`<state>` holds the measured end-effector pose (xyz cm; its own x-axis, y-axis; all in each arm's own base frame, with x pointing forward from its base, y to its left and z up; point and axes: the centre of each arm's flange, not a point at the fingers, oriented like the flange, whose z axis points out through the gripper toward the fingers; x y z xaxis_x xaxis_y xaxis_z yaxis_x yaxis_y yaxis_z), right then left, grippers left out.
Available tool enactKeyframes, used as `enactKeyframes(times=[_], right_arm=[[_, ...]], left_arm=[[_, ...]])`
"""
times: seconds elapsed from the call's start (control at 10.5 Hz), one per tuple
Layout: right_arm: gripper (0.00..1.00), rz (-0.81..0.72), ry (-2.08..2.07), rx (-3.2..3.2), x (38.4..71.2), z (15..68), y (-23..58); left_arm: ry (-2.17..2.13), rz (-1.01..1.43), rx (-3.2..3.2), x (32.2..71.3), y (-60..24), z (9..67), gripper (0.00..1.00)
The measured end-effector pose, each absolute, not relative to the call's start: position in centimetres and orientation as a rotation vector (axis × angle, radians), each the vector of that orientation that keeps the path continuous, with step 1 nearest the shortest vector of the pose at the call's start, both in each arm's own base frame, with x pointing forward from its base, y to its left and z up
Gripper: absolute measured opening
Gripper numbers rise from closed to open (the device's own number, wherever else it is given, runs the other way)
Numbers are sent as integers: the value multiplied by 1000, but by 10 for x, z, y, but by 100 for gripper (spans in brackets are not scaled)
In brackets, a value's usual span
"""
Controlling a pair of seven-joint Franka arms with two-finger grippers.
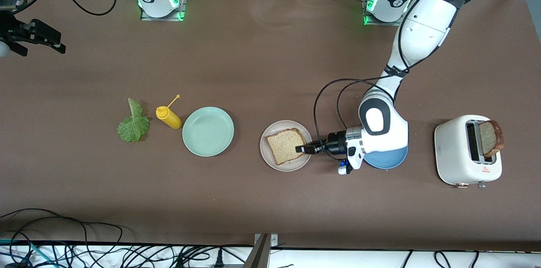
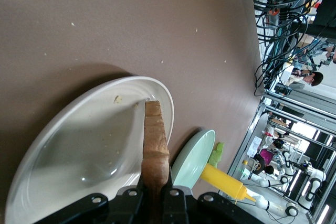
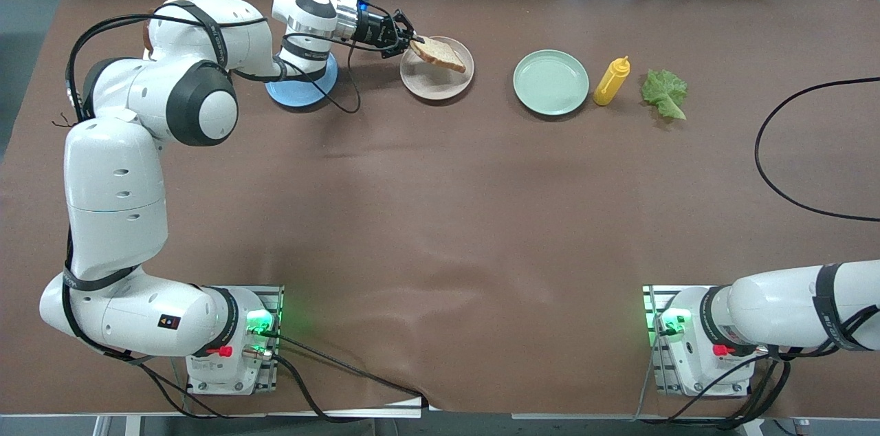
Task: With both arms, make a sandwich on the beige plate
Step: 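Carry the bread slice over the beige plate with the left gripper, then lower the bread onto the beige plate and open the left gripper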
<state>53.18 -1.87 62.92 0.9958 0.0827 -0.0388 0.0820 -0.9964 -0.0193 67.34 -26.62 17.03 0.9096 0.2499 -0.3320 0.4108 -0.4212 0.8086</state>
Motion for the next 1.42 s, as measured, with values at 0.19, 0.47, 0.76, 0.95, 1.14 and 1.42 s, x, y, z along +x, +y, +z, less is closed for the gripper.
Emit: enactKeyframes(times=[0.19, 0.47, 0.76, 0.95, 1.14, 1.42], right_arm=[[100, 62, -129, -3121, 532, 629, -19], [100, 62, -129, -3121, 532, 629, -19], [100, 62, -129, -3121, 532, 629, -19], [100, 62, -133, -3121, 532, 629, -17], [100, 55, -134, -3115, 532, 629, -16], [100, 55, -125, -3092, 536, 625, -17]], left_arm=[[464, -180, 2033, 672, -272, 169, 10], [390, -130, 2057, 674, -271, 171, 41], [332, -84, 2110, 682, -258, 180, 82], [310, -46, 2133, 691, -244, 194, 100], [289, -15, 2160, 698, -230, 205, 100], [234, 33, 2295, 711, -188, 232, 100]])
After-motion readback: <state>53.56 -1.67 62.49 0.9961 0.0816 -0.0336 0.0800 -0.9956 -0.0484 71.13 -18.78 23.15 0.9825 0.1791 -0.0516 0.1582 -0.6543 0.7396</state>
